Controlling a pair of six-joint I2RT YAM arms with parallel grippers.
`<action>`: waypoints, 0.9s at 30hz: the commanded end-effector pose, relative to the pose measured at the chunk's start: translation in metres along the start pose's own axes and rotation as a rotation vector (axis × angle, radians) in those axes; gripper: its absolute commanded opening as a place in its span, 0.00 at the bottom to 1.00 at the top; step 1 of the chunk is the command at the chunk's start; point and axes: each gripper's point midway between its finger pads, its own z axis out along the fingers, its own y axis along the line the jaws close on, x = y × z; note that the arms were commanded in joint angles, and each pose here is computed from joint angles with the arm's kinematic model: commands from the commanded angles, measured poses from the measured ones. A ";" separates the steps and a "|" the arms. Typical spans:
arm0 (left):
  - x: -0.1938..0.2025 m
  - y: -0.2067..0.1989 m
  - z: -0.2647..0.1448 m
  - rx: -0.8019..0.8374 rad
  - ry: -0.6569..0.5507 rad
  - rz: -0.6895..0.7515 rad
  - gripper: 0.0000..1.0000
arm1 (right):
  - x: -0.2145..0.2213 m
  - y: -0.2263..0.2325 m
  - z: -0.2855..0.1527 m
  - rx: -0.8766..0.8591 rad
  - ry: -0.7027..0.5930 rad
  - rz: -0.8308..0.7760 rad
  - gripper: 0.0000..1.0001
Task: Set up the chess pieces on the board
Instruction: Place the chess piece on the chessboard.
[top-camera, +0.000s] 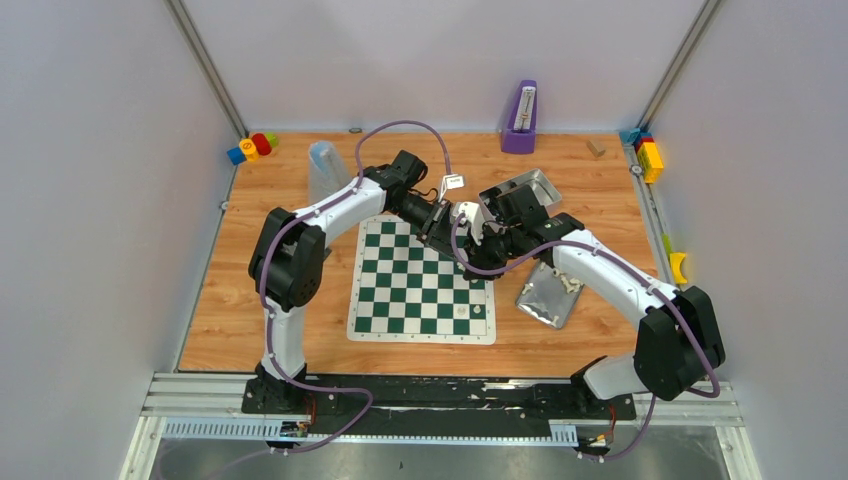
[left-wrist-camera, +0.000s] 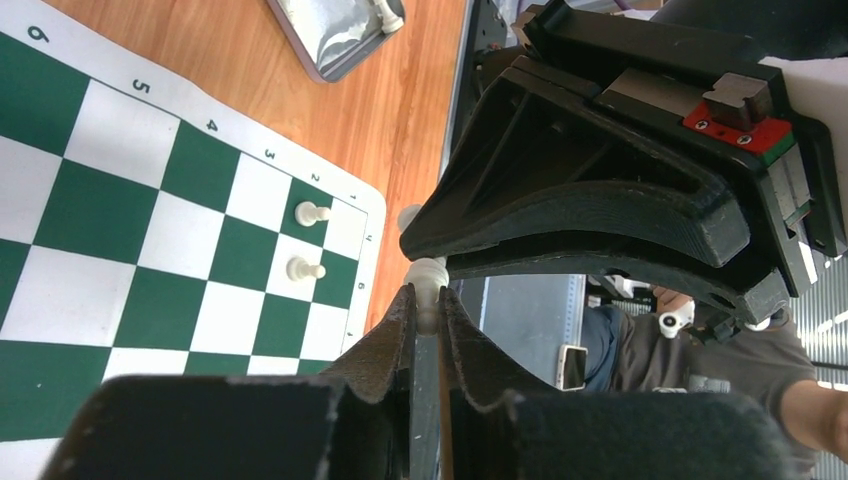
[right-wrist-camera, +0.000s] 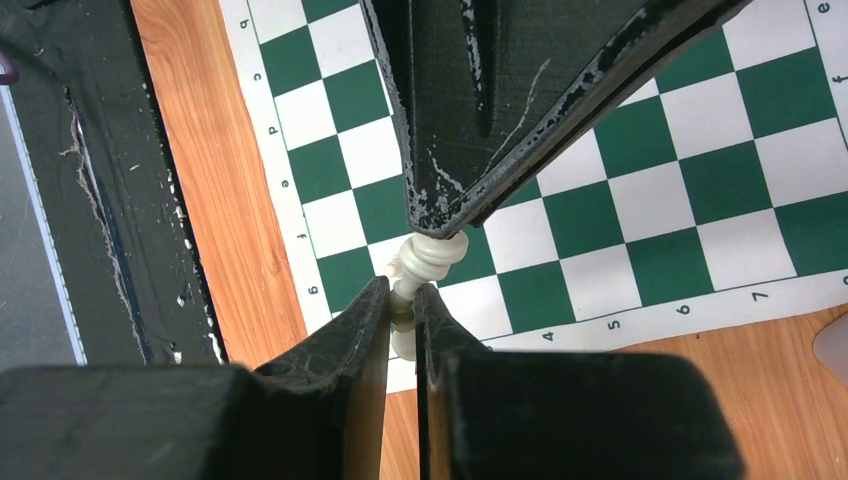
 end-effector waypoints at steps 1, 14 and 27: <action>-0.006 -0.005 0.001 -0.002 0.002 0.046 0.10 | -0.013 -0.001 -0.004 0.018 -0.034 -0.036 0.00; 0.026 0.048 -0.025 -0.423 0.114 0.285 0.02 | 0.029 -0.016 -0.037 0.152 -0.052 0.053 0.00; 0.055 0.076 0.020 -0.645 0.303 0.489 0.07 | 0.030 -0.048 -0.090 0.309 -0.182 0.150 0.00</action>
